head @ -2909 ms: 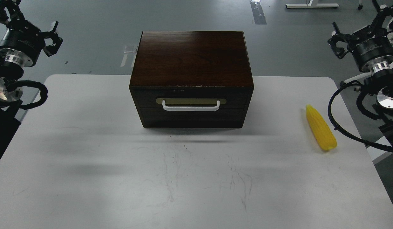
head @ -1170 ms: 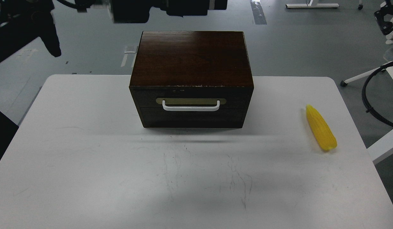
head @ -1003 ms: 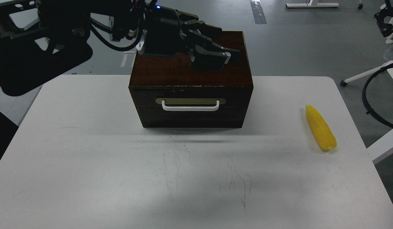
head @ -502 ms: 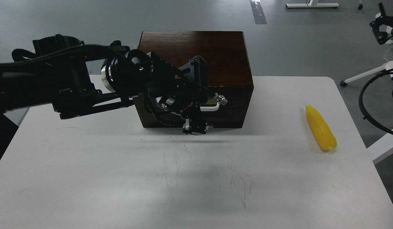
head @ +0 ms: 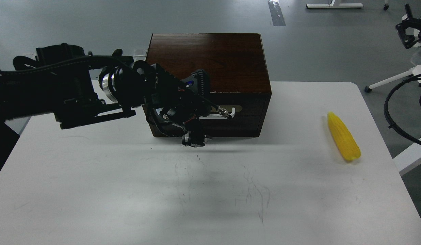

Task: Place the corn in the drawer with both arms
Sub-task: 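Reach the left gripper down to the white drawer handle, then grip the drawer handle with the left gripper and pull it open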

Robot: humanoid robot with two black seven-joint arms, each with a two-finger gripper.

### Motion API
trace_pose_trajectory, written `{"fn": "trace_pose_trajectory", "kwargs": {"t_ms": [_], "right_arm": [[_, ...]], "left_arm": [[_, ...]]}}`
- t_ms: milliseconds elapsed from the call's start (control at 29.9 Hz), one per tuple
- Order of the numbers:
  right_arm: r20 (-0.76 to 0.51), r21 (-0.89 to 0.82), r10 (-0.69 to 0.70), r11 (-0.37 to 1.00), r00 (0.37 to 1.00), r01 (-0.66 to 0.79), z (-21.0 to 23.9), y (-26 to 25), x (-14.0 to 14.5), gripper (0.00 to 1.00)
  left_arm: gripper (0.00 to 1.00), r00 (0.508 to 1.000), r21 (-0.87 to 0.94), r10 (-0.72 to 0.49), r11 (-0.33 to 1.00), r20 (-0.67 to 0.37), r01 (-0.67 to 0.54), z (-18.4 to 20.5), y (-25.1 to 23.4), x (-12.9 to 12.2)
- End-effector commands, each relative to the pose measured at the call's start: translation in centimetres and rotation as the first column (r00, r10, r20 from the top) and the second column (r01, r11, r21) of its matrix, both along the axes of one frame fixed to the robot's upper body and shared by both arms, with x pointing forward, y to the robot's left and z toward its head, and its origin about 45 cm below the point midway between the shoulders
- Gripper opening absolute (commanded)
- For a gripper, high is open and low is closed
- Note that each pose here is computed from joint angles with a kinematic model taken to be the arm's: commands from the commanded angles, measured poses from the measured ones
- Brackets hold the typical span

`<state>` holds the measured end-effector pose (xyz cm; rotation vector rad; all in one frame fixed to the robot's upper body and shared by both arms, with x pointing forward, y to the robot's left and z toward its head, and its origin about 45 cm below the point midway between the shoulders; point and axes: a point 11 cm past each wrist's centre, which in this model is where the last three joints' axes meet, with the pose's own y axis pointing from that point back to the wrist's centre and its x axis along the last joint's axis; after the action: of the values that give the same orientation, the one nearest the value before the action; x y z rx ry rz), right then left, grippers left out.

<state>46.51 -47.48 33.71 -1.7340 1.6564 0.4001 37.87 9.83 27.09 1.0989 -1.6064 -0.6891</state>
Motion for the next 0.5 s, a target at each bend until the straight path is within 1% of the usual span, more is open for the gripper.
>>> {"fn": "trace_pose_trajectory", "kwargs": {"t_ms": [0, 167, 301, 468], "right_arm": [[-0.002, -0.002, -0.003, 1.0, 1.0, 0.003, 0.0, -0.1, -0.1, 1.0], [-0.002, -0.001, -0.004, 1.0, 1.0, 0.004, 0.0, -0.1, -0.1, 1.0], [-0.004, 0.0, -0.005, 1.0, 1.0, 0.005, -0.2, -0.2, -0.1, 1.0], [-0.002, 0.001, -0.004, 1.0, 1.0, 0.004, -0.1, -0.2, -0.1, 1.0]], "left_arm": [[0.83, 1.0, 0.01, 0.003, 1.0, -0.009, -0.003, -0.5, 0.3, -0.1], [0.83, 1.0, 0.021, 0.017, 1.0, -0.011, -0.016, -0.9, 0.8, 0.1], [0.82, 0.999, 0.034, 0.044, 0.998, -0.002, -0.044, -1.0, 1.4, 0.9], [0.82, 0.999, 0.038, 0.045, 0.998, -0.016, -0.044, -1.2, 1.7, 0.8]]}}
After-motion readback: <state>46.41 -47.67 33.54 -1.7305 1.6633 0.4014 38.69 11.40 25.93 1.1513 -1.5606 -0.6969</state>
